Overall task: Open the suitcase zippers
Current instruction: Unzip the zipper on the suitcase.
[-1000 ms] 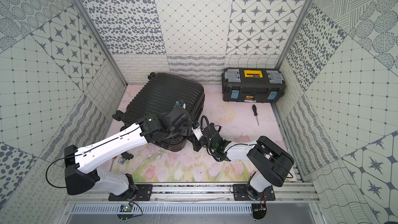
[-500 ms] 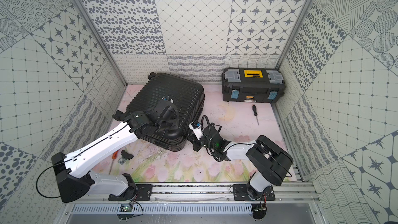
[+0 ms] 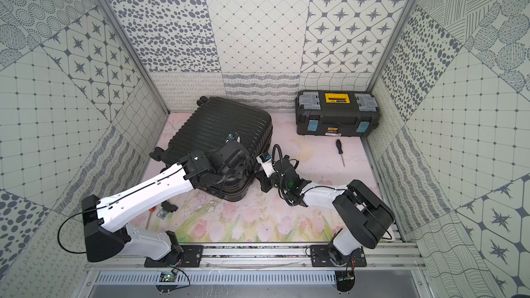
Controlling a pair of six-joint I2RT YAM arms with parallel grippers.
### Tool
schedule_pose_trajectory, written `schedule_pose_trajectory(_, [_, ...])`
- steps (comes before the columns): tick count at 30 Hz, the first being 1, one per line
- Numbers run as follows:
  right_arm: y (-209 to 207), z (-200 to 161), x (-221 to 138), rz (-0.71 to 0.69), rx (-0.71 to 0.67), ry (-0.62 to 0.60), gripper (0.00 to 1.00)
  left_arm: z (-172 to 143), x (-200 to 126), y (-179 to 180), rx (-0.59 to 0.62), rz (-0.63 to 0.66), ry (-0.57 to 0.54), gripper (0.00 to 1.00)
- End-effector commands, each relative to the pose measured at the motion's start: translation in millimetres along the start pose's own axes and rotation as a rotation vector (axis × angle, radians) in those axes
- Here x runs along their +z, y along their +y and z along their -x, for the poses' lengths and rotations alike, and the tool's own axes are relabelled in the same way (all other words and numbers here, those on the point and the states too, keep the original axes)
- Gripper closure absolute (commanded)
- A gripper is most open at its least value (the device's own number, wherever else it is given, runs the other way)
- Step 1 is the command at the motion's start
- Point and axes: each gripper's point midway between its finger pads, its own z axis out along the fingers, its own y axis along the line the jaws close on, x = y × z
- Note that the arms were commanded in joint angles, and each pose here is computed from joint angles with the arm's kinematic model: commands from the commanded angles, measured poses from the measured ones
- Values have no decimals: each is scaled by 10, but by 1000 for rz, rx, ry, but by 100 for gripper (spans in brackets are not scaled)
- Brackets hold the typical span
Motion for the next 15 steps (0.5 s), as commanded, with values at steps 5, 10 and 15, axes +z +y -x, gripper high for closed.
schedule_pose_trajectory(5, [-658, 727, -16, -91, 52, -163, 100, -867, -83, 334, 144, 85, 338, 54])
schedule_pose_trajectory(10, [-1211, 1035, 198, -130, 167, -208, 100, -937, -115, 336, 135, 68, 342, 55])
schedule_pose_trajectory(15, [-1834, 1351, 324, -217, 269, -282, 100, -1012, -176, 309, 117, 19, 349, 57])
